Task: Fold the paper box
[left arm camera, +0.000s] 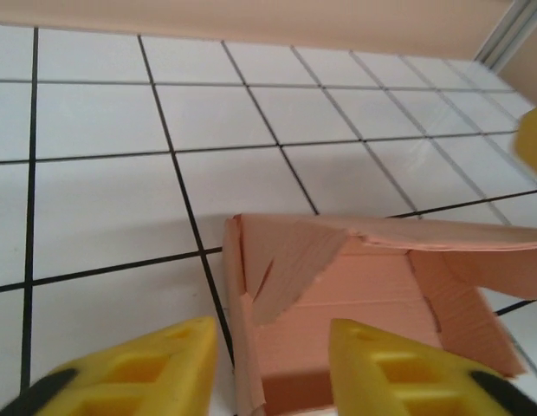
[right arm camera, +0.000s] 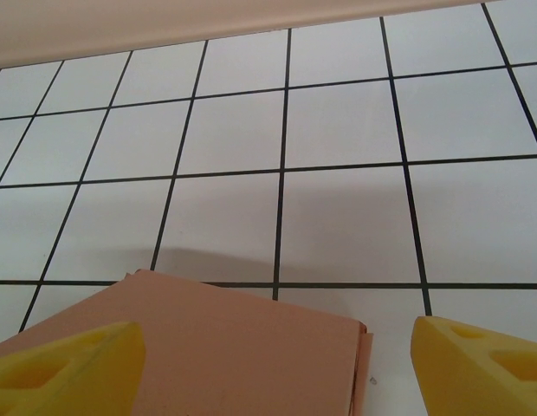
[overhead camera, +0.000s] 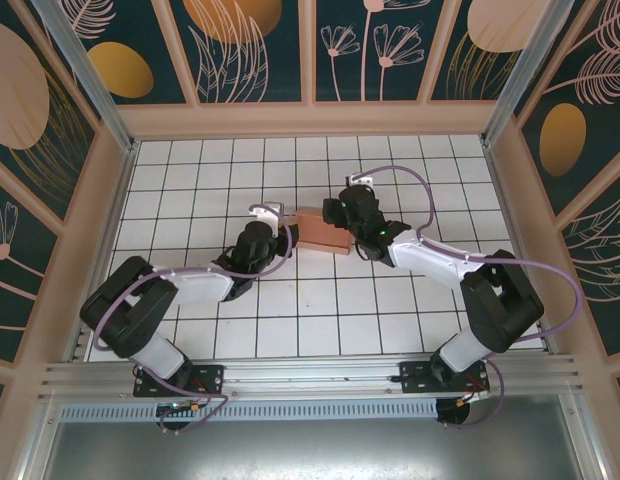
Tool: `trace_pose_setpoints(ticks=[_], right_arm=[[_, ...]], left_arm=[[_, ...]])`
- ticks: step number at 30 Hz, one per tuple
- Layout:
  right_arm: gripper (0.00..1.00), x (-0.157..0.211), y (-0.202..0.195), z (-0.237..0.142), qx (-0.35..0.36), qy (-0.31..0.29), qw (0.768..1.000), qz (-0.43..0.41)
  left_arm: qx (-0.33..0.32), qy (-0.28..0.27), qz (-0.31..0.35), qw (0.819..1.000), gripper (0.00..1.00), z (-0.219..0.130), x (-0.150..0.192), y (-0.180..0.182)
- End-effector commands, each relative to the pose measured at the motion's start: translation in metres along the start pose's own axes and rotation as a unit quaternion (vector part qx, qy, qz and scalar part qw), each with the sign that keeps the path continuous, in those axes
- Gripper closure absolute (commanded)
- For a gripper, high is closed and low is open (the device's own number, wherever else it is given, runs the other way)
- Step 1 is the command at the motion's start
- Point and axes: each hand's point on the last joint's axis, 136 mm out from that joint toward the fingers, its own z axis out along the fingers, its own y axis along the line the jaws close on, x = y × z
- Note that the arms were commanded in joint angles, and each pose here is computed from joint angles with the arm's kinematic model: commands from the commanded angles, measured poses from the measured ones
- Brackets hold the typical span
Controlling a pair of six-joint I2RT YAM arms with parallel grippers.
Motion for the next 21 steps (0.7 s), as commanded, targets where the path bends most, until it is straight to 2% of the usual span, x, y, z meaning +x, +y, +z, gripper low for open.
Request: trace_pose_setpoints(ticks=[1,2,5,7,10,16,21], right_arm=[[0.19,0.013,-0.005,0.004,0.005,0.015,1.000,0.014],[0.19,0.016,-0.006,0.005,0.004,0.018,1.000,0.016],[0.19,0.027,-0.007,0.005,0.000,0.027,0.999,0.018],[0.19,0.034,-0.008,0.004,-0.004,0.031,0.999,0.019],[0.19,0.046,-0.005,0.001,-0.004,0.035,0.999,-0.001],[0.19,0.077,-0.019,0.004,0.019,0.055,0.998,-0.002],[0.19,0.081,-0.024,0.003,0.030,0.061,0.998,0.002]], left_arm=[[0.017,-0.023,0.005,1.000,0.45,-0.026,-0.016,-0.005],[0.018,-0.028,0.005,0.999,0.34,-0.033,-0.020,-0.005],[0.013,-0.038,-0.003,0.999,0.11,-0.049,-0.033,-0.004],[-0.005,-0.045,-0.026,0.999,0.03,-0.053,-0.040,0.002],[-0.018,-0.038,-0.063,0.997,0.02,-0.048,-0.045,0.007],[-0.033,0.032,-0.097,0.994,0.02,-0.012,-0.035,0.004],[-0.036,0.099,-0.143,0.984,0.15,0.021,-0.009,0.013]])
